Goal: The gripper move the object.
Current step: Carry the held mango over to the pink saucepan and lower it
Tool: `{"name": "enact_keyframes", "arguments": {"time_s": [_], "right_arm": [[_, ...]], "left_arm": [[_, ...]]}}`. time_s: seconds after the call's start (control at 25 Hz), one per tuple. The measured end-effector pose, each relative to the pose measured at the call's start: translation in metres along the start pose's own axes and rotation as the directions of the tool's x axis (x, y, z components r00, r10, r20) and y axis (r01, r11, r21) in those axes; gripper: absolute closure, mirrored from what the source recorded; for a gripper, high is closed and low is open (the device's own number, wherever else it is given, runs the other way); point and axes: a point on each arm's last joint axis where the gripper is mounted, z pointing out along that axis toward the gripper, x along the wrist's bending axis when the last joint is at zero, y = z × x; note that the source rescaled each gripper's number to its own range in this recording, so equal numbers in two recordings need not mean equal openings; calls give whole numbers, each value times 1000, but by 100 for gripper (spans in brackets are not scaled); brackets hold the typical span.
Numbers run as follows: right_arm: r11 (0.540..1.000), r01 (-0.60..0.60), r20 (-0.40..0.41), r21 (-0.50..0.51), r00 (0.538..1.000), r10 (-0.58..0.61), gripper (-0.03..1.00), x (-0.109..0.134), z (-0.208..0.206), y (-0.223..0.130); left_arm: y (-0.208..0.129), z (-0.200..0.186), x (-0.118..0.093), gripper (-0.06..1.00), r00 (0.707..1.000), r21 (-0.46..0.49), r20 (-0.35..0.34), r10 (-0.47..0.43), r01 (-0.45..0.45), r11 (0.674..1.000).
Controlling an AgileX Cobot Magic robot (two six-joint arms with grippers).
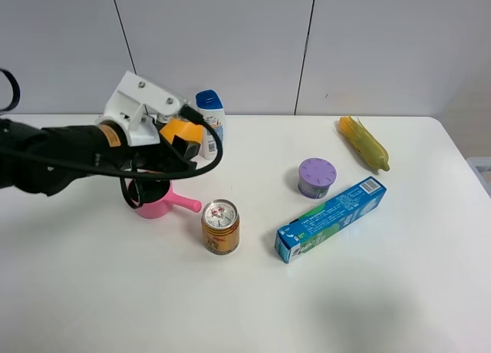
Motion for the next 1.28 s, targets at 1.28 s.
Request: {"name": "enact_keyframes", "arguments": {"time_s": [1.28], "right_arm": [[1000, 0, 0, 0, 1000, 0, -3, 0, 0, 0]], "left_arm": [[-96, 38, 41, 93, 954, -93, -93, -285, 277, 956]]}}
